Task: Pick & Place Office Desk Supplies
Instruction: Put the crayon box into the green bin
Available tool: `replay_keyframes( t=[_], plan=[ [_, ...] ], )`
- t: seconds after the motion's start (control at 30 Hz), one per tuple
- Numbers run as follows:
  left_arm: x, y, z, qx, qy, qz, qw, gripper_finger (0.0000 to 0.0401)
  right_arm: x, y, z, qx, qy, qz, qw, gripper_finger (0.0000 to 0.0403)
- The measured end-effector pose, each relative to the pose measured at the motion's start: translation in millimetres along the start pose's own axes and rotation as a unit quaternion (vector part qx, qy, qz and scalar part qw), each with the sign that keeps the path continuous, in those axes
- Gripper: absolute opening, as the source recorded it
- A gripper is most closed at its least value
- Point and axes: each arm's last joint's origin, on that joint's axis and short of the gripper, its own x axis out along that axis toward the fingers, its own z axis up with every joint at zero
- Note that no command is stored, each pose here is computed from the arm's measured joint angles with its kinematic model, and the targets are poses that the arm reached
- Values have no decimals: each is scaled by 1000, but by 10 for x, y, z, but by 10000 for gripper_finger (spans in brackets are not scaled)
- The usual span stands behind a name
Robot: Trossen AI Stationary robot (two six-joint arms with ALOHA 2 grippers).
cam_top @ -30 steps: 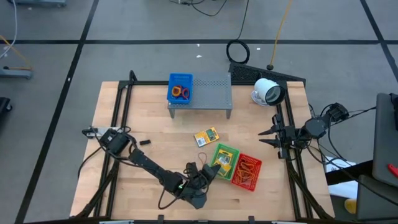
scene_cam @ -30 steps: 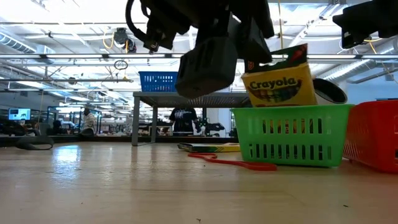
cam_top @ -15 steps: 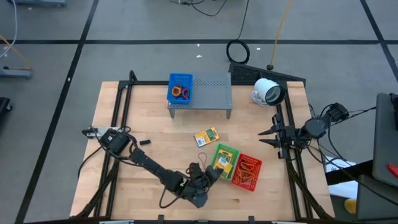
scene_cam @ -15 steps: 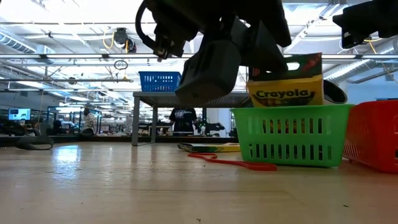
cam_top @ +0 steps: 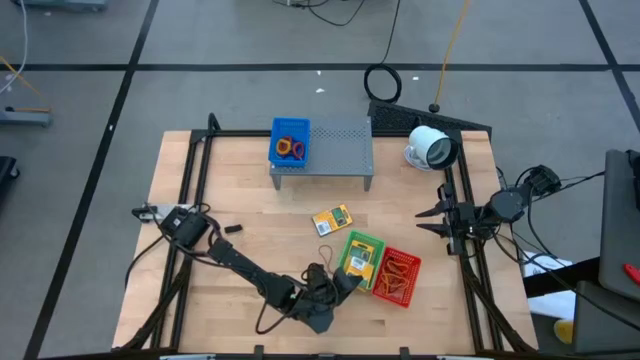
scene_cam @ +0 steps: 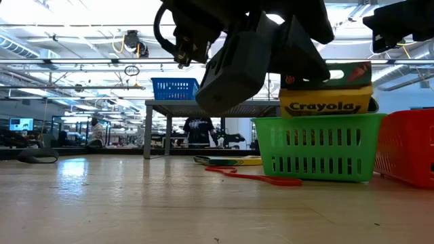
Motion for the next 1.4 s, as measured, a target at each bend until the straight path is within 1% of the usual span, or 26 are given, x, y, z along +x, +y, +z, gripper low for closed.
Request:
replay_keyframes(
  t=[0.13, 0.27, 0.47, 0.6, 0.9, 1.13, 1.4],
  plan=[
    [42, -26, 21, -7, 7, 2, 1000, 234, 0, 0, 1, 0, 0, 0, 1000, 95],
    [81, -63, 41, -18, 8, -5, 1000, 247, 0, 0, 0, 0, 0, 0, 1000, 94],
    [121, -101, 68, -27, 6, -11, 1000, 251, 0, 0, 0, 0, 0, 0, 1000, 95],
    [140, -177, 103, -17, 13, -6, 1000, 251, -1, 0, 1, 0, 0, 0, 1000, 94],
    [142, -347, 246, 16, 13, 39, 999, 251, 0, 0, 0, 0, 0, 0, 1000, 94],
    [112, -419, 338, 30, 32, 98, 994, 251, 0, 0, 0, 0, 0, 0, 1000, 94],
    [136, -450, 372, 16, 54, 120, 991, 251, -1, 0, 1, 0, 0, 0, 1000, 95]
  ],
)
